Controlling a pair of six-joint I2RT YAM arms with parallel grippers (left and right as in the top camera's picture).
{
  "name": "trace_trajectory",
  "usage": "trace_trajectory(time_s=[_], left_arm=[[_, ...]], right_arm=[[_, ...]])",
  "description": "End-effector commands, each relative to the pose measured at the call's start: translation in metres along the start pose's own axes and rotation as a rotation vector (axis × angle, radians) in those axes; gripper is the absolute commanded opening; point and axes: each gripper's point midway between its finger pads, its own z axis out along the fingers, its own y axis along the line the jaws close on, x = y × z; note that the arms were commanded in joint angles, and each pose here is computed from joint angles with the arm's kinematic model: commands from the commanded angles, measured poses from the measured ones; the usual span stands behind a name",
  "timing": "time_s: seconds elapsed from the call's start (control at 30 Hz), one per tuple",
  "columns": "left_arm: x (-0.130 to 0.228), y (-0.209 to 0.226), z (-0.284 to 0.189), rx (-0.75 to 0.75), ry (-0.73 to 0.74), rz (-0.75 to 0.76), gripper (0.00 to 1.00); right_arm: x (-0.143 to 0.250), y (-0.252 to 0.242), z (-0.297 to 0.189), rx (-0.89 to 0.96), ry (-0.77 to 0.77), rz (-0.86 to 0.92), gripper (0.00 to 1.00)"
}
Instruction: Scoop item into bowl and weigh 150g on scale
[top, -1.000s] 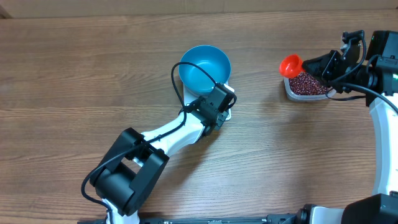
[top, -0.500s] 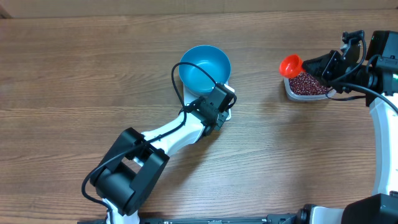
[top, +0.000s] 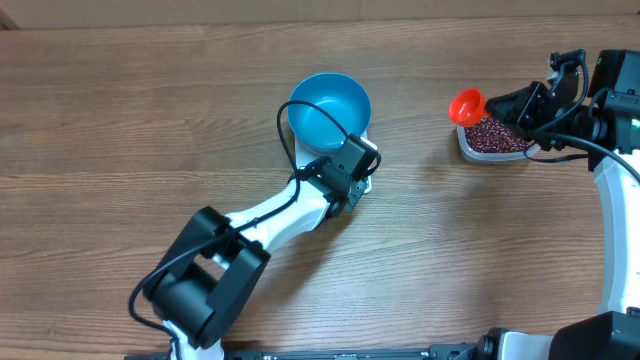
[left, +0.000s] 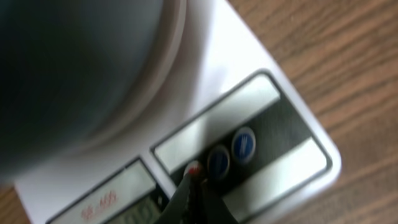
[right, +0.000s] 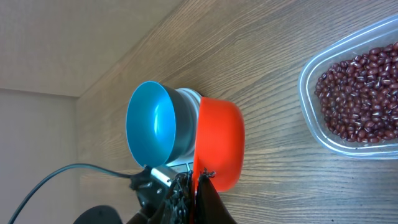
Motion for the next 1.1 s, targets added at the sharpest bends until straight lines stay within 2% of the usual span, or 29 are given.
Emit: trace_trajectory(time_s=[0.0, 0.13, 0.3, 0.47, 0.8, 0.93, 1.07], left_arm=[[-0.025, -0.002, -0.041, 0.032, -0.102, 0.004, 0.04], [-0.052, -0.005, -0.088, 0.092, -0.218, -0.010, 0.04], [-0.069, 0.000, -0.137, 0.134, -0.320, -0.039, 0.04], [-0.078, 0.023, -0.173, 0.135, -0.394, -0.180, 0.04], [-0.065, 0.077, -0.166, 0.145, -0.335, -0.556, 0.04], [-0.064, 0.092, -0.164, 0.193, -0.328, -0.628, 0.04], [-0.060, 0.109, -0.162, 0.176, -0.327, -0.691, 0.04]], right_arm=[[-0.003, 0.001, -0.003, 0.005, -0.016, -0.017, 0.04], [-0.004, 0.001, -0.003, 0.005, -0.016, -0.017, 0.04], [-0.004, 0.000, -0.003, 0.012, -0.018, -0.017, 0.04], [-0.004, 0.000, -0.003, 0.012, -0.018, -0.017, 0.04], [-0.002, -0.001, -0.003, 0.015, -0.013, -0.035, 0.04], [-0.003, -0.001, -0.003, 0.015, -0.013, -0.035, 0.04], [-0.003, -0.001, -0.003, 0.015, -0.013, -0.035, 0.04]])
